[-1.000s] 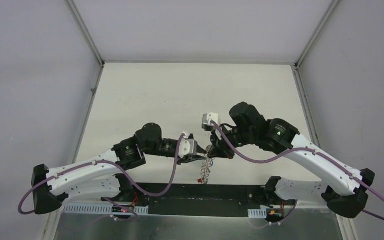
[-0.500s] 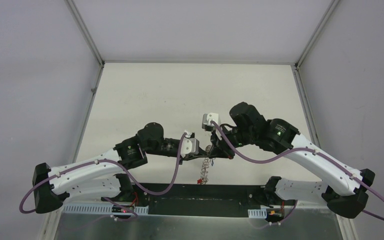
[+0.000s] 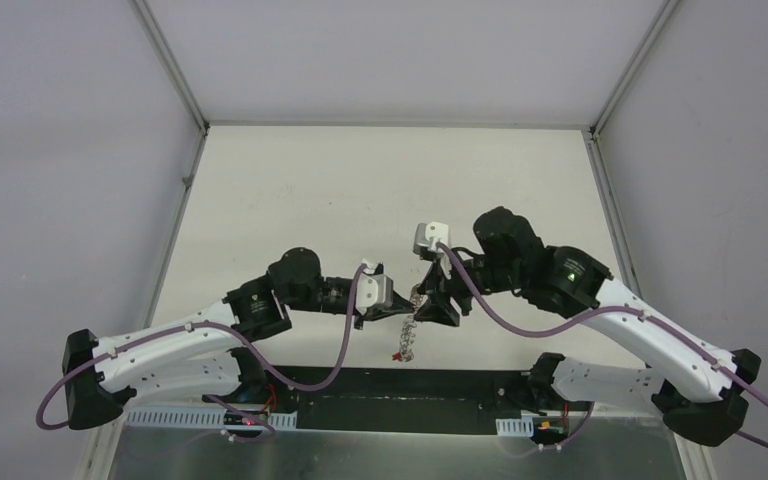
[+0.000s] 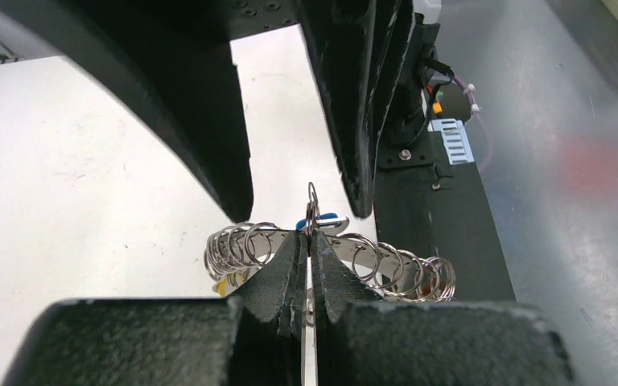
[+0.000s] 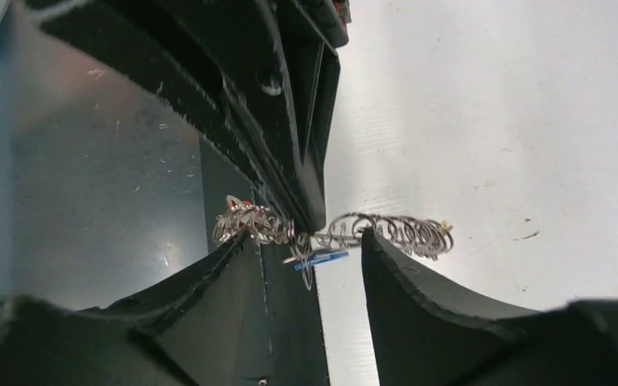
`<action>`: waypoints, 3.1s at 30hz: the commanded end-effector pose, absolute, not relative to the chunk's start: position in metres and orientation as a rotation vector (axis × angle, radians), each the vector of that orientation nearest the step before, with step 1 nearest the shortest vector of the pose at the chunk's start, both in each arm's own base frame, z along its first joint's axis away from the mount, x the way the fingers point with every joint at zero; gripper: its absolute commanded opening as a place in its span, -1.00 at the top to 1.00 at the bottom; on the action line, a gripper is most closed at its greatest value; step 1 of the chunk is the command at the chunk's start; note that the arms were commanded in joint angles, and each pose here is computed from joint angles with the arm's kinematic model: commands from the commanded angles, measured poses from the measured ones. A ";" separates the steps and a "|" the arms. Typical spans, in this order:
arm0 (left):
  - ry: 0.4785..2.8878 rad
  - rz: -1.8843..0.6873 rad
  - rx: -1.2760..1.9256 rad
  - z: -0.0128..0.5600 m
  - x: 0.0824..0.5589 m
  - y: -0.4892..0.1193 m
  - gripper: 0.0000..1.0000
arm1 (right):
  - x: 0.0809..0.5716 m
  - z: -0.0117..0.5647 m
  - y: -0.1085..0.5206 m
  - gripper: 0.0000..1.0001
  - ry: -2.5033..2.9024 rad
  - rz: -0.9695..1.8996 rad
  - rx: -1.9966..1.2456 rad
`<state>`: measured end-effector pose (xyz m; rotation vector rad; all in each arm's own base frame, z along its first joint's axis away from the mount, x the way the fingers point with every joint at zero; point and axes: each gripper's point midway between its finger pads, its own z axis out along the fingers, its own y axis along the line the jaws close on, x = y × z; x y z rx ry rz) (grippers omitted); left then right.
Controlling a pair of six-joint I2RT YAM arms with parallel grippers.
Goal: Put the keys on the keyring
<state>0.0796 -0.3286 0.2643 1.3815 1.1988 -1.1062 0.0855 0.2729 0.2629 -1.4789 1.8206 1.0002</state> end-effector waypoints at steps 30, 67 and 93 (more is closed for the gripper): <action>0.713 -1.196 1.013 0.359 0.064 -0.305 1.00 | 0.072 0.343 0.266 0.53 1.369 1.239 -1.265; 0.784 -1.197 1.056 0.342 0.067 -0.313 1.00 | 0.103 0.308 0.264 0.01 1.595 1.110 -1.166; 0.825 -1.175 1.109 0.336 0.069 -0.317 1.00 | 0.076 0.316 0.276 0.19 1.244 1.247 -1.304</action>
